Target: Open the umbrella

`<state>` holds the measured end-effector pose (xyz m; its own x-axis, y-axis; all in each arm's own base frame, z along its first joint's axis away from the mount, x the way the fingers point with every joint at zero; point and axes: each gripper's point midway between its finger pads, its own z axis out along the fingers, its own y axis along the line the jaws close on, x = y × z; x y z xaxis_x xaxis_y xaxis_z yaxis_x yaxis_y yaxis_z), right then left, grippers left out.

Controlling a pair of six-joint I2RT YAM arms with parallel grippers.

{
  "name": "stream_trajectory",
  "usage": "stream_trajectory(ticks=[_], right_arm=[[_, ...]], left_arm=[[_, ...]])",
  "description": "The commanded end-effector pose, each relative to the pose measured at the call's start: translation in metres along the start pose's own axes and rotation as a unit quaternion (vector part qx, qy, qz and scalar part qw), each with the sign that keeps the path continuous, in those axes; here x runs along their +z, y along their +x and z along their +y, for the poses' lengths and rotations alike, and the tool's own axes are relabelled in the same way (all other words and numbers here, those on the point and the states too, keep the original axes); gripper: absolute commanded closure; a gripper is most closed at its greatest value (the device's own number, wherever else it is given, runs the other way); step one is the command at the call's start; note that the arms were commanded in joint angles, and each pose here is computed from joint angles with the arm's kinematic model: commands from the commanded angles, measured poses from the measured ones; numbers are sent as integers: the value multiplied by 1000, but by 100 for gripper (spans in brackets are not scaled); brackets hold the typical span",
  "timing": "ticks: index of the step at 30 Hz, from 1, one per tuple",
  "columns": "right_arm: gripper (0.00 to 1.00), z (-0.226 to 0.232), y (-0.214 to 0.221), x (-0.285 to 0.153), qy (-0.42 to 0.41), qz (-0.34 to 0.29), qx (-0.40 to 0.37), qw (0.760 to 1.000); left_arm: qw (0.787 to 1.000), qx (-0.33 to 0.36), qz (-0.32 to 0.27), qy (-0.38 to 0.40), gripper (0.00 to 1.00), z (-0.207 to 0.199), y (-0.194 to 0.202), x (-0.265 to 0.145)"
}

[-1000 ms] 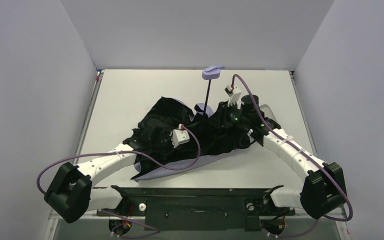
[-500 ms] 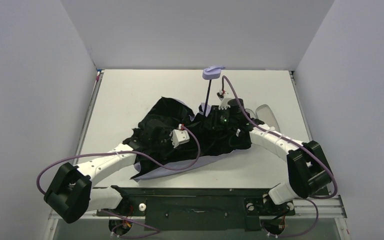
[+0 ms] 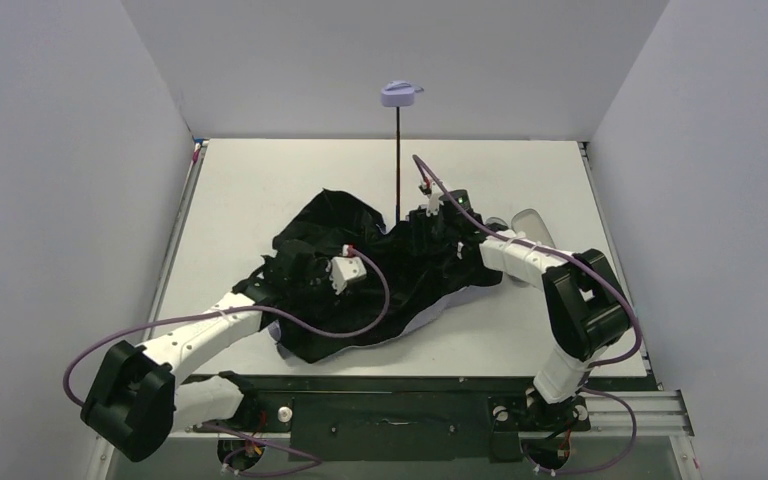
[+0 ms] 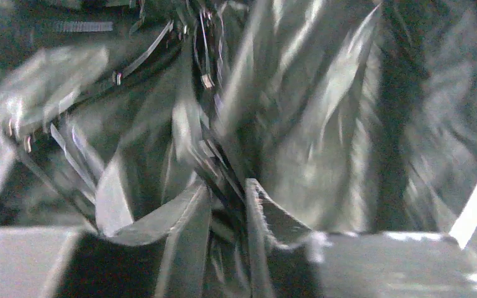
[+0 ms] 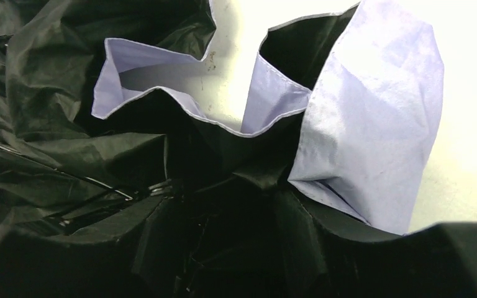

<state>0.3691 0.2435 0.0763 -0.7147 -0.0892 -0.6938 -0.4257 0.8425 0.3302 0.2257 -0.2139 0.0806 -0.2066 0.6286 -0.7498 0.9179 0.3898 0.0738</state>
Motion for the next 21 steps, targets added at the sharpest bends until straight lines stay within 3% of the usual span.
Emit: stream_trajectory(ticks=[1, 4, 6, 10, 13, 21], right_arm=[[51, -3, -20, -1, 28, -25, -63, 997], [51, 6, -21, -3, 16, -28, -84, 996], [49, 10, -22, -5, 12, -33, -96, 995], [48, 12, -22, -6, 11, -36, -96, 995], [48, 11, -22, -5, 13, -37, -91, 995], [47, 0, -31, 0, 32, -38, -80, 996]], left_arm=[[992, -111, -62, 15, 59, 10, -9, -26], [966, -180, -186, -19, 36, 42, -63, -59], [954, -191, -226, -43, 30, 56, -87, -74], [916, -256, -298, -75, 29, 85, -127, -92], [893, -310, -318, -76, 33, 94, -141, -83], [881, -382, -264, -90, 43, 107, -126, 7]])
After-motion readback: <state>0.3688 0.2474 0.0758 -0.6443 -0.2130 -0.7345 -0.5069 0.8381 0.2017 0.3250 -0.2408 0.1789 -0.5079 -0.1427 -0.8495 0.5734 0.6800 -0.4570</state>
